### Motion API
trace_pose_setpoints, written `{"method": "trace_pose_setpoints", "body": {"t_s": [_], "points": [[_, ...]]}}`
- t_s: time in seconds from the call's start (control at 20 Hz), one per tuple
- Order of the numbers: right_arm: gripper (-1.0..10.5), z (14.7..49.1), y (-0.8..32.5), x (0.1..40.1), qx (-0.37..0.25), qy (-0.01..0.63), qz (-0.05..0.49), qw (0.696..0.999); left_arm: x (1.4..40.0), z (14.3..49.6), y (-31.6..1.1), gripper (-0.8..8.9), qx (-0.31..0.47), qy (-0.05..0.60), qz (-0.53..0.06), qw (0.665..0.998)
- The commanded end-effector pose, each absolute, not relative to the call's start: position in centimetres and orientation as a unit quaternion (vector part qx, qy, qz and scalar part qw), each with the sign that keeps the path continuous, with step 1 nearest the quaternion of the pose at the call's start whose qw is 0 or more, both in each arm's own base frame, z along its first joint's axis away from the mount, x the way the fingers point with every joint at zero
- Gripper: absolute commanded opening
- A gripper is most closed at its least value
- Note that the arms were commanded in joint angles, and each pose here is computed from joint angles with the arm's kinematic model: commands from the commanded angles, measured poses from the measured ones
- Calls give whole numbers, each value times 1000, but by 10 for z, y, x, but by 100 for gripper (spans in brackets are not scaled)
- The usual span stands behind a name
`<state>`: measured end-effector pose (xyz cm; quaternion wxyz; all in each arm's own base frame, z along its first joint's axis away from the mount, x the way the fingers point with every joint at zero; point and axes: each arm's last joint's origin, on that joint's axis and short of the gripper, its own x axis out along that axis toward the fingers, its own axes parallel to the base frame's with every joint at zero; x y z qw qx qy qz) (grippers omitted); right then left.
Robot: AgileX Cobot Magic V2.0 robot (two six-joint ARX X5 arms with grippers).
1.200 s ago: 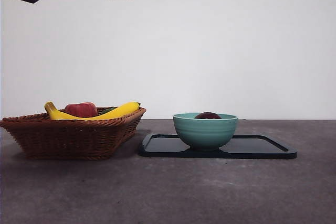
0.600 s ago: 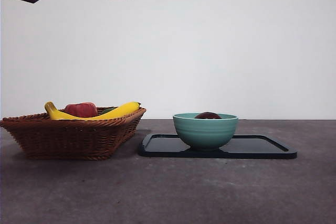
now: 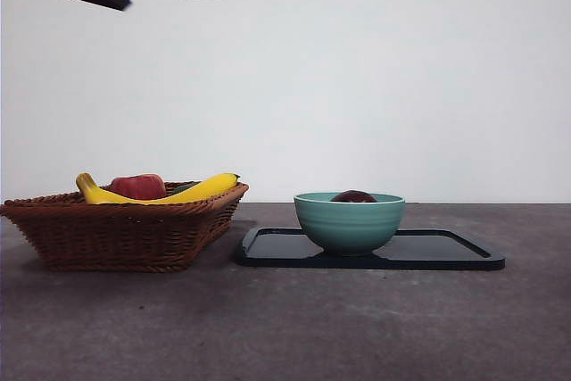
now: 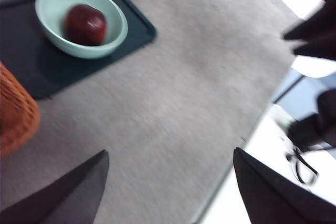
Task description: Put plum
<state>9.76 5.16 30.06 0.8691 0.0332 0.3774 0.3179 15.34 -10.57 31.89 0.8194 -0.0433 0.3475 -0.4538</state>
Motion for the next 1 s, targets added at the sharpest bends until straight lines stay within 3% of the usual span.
{"method": "trace_pose_setpoints", "body": {"t_s": [0.05,0.5,1.0], "points": [[171,304,53,98,34,373,322,869,175,334,-123,374,-32,336,-446,829],[171,304,53,98,34,373,322,870,286,342,-211,374,51,337,-439,831],[171,304,53,98,34,374,322,869,352,271,-269,373,107,344,-450,817]]}}
